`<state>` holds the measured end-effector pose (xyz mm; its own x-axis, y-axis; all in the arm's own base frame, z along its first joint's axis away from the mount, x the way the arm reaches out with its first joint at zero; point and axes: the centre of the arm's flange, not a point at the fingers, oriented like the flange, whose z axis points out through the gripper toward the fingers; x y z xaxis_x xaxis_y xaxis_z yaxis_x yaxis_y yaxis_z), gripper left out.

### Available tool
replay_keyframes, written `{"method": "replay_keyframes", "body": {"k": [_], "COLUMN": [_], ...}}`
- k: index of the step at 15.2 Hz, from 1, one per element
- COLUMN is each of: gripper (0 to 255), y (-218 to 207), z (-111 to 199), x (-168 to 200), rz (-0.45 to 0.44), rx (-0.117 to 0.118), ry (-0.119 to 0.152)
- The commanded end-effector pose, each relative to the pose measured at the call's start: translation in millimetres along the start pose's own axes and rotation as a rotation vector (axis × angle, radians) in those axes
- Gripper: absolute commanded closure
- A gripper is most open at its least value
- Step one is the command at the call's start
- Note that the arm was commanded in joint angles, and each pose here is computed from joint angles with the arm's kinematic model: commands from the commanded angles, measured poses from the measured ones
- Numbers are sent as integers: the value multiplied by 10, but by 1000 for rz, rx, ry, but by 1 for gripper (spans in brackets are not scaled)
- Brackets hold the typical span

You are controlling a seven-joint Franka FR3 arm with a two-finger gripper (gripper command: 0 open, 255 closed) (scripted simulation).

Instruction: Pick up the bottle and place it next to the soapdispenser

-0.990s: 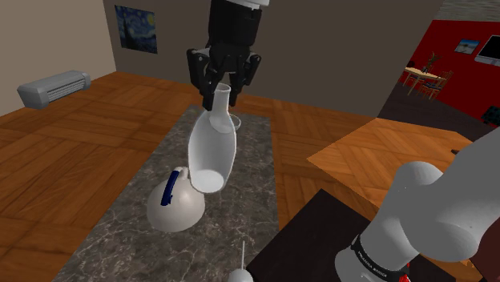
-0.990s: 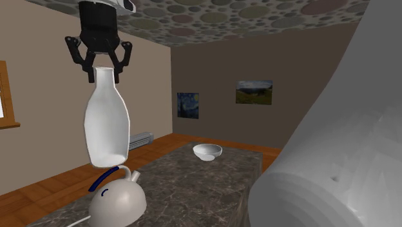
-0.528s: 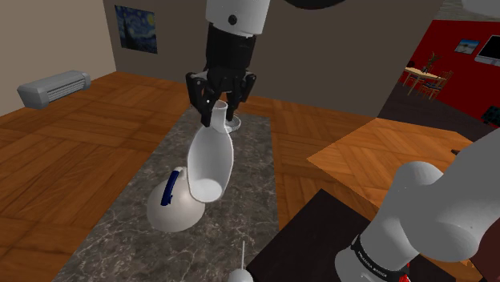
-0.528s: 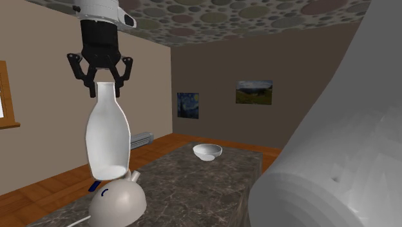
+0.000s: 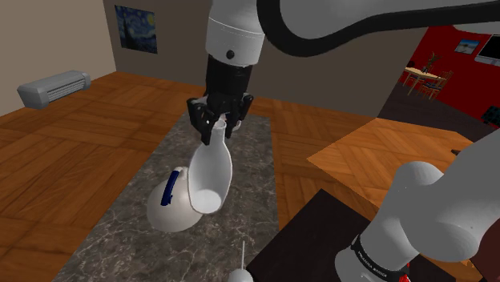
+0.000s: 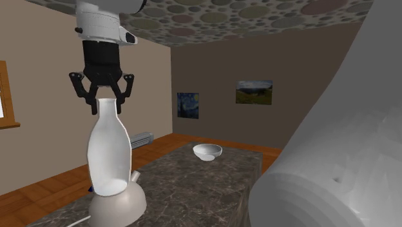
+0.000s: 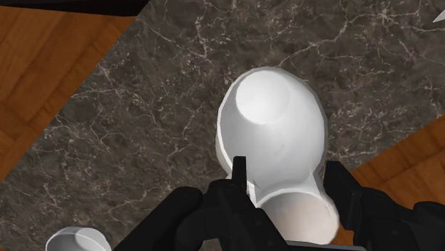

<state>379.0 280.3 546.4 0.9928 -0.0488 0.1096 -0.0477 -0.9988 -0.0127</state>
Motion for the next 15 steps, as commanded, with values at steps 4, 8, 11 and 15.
{"method": "replay_keyframes", "body": {"k": [4,8,11,15], "gripper": [255,255,255,255], "y": [0,3,5,7], "z": [257,467,624,834], "x": [-23,-46,-63,-86], "rz": [0,0,0,0], "rx": [1,1,1,1], "ry": [1,1,1,1]}}
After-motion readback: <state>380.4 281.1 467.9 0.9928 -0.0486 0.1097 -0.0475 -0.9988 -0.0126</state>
